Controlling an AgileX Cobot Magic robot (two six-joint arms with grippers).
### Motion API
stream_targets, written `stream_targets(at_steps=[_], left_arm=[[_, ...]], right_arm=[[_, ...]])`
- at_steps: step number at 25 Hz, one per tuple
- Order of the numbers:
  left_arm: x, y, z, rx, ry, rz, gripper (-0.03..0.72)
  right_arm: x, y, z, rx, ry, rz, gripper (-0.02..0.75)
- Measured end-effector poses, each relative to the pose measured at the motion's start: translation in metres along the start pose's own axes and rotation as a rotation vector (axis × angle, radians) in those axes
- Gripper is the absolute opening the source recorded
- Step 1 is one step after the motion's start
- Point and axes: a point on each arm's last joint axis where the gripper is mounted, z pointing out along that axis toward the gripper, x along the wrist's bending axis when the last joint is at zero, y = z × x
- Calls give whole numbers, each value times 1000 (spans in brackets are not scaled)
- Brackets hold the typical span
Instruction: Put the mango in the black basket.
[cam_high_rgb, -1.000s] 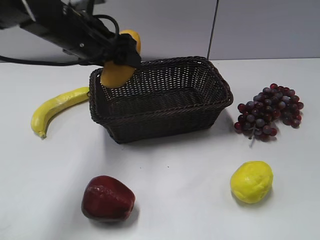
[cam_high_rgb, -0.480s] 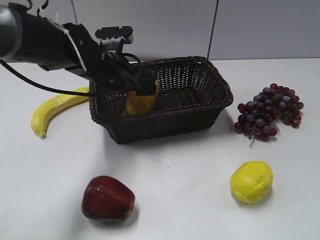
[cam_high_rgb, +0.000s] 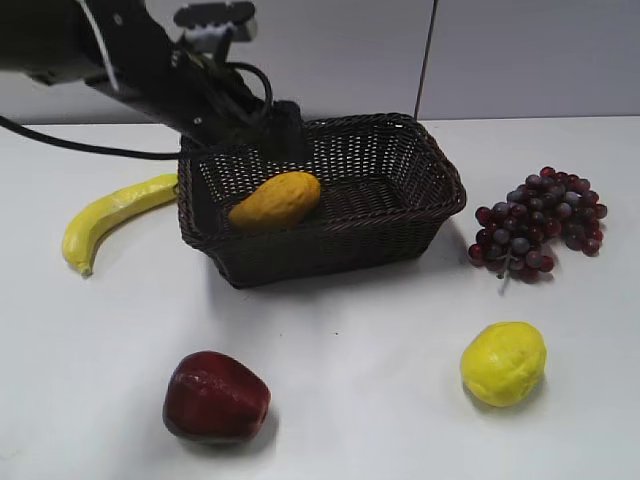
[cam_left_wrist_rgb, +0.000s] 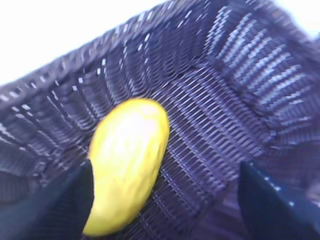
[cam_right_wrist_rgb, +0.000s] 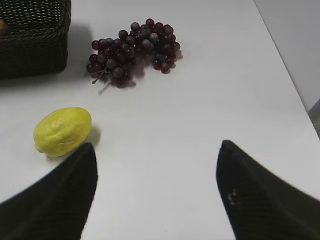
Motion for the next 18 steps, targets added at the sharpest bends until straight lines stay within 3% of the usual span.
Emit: stream_targets(at_steps=[5,9,13,18], left_arm=[[-8,25,-72,-55,-8,88,683],[0,32,-130,-70,8,67,672],[28,26,-176,-25,103,21,637],[77,-2,-213,164,277,-91,613]], right_arm=[[0,0,0,0,0,0,571],[0,0,0,0,0,0,571],[0,0,0,0,0,0,571],[0,0,0,0,0,0,571]])
